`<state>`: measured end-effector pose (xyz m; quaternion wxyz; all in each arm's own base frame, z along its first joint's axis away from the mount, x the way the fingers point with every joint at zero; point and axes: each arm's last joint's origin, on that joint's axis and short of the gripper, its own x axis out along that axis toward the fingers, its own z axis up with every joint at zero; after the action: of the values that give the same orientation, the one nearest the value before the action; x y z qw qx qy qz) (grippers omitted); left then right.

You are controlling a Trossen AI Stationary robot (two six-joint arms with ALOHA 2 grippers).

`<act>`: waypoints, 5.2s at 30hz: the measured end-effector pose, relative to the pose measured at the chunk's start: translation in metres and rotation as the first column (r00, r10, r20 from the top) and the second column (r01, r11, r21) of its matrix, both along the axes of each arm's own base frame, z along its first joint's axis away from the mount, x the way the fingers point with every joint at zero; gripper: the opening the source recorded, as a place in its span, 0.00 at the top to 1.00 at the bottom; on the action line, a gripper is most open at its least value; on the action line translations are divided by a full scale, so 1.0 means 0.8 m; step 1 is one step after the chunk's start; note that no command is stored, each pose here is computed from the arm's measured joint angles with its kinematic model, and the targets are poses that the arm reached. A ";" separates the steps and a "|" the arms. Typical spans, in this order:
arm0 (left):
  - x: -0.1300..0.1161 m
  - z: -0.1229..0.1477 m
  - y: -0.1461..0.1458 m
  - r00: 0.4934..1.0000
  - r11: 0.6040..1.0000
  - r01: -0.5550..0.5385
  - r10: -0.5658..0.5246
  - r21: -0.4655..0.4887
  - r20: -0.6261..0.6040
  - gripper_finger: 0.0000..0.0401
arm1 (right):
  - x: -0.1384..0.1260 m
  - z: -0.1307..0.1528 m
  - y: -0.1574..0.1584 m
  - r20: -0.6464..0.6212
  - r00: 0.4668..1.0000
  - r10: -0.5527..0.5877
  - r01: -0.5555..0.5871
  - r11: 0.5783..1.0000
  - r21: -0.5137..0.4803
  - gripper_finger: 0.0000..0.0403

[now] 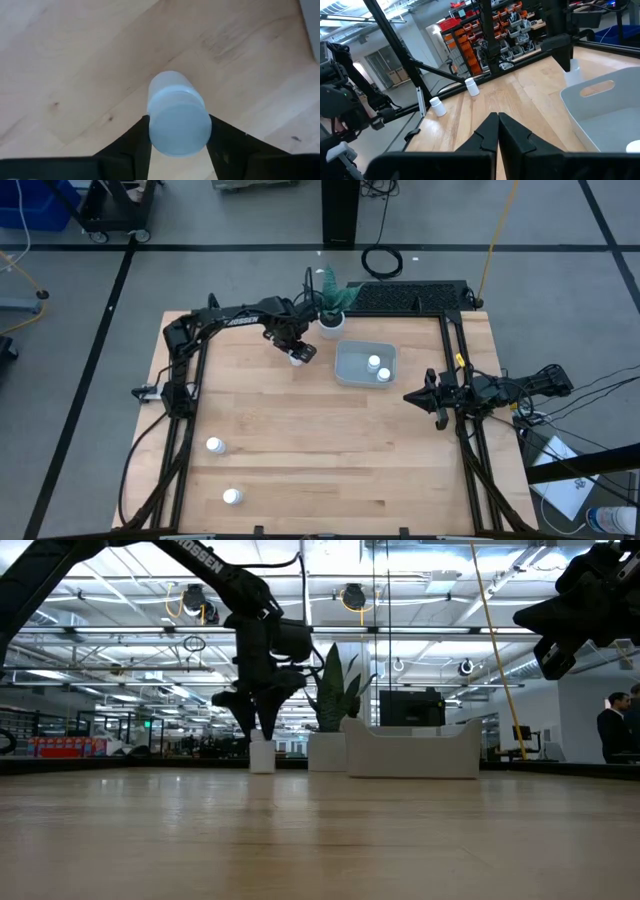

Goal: Pick and place pill bottles into a basket
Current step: Put the white pill bottle into the gray bin

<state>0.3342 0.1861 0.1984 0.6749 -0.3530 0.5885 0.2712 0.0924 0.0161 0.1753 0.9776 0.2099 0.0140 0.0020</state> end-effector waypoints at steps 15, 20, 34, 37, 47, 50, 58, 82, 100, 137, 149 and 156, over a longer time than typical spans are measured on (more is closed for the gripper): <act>-0.045 0.130 -0.029 0.966 0.980 0.002 -0.053 0.197 0.254 0.59 | 0.000 0.000 0.000 0.000 1.000 0.000 0.000 1.000 0.000 0.99; -0.060 0.187 -0.047 0.865 0.974 -0.036 -0.081 0.223 0.495 0.56 | 0.000 0.000 0.000 0.000 1.000 0.000 0.000 1.000 0.000 0.99; -0.067 0.278 -0.083 0.436 0.968 0.044 -0.242 0.248 0.867 0.59 | 0.000 0.000 0.000 0.000 1.000 0.000 0.000 1.000 0.000 0.99; -0.065 0.291 -0.084 0.338 0.966 0.056 -0.255 0.251 0.906 0.57 | 0.000 0.000 0.000 0.000 1.000 0.000 0.000 1.000 0.000 0.99; -0.036 0.279 -0.073 0.280 0.970 0.095 -0.240 0.222 0.930 0.59 | 0.000 0.000 0.000 0.000 1.000 0.000 0.000 1.000 0.000 0.99; -0.017 0.258 -0.067 0.322 0.973 0.119 -0.225 0.197 0.920 0.59 | 0.000 0.000 0.000 0.001 1.000 0.000 0.000 1.000 0.000 0.99; 0.045 0.205 -0.040 0.505 0.962 0.212 -0.258 0.172 0.823 0.59 | 0.000 0.000 0.000 0.000 1.000 0.000 0.000 1.000 0.000 0.99; 0.135 0.119 -0.017 0.803 0.861 0.425 -0.501 0.278 0.323 0.59 | 0.000 0.000 0.000 0.000 1.000 0.000 0.000 1.000 0.000 0.99; 0.164 0.029 -0.027 0.872 0.878 0.441 -0.468 0.186 0.141 0.57 | 0.000 0.000 0.000 0.000 1.000 0.000 0.000 1.000 0.000 0.99; 0.175 0.018 -0.030 0.858 0.867 0.452 -0.487 0.211 0.162 0.44 | 0.000 0.000 0.000 0.001 1.000 0.000 0.000 1.000 0.000 0.99; 0.157 0.065 -0.039 0.840 0.866 0.463 -0.496 0.188 0.219 0.48 | 0.000 0.000 0.000 0.001 1.000 0.000 0.000 1.000 0.000 0.99; 0.135 0.119 -0.056 0.786 0.827 0.512 -0.560 0.232 0.261 0.81 | 0.000 0.000 0.000 0.000 1.000 0.000 0.000 1.000 0.000 0.99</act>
<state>0.4422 0.1416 0.2936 0.8342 -0.1584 0.5258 0.0506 0.0924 0.0161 0.1754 0.9776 0.2100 0.0141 0.0020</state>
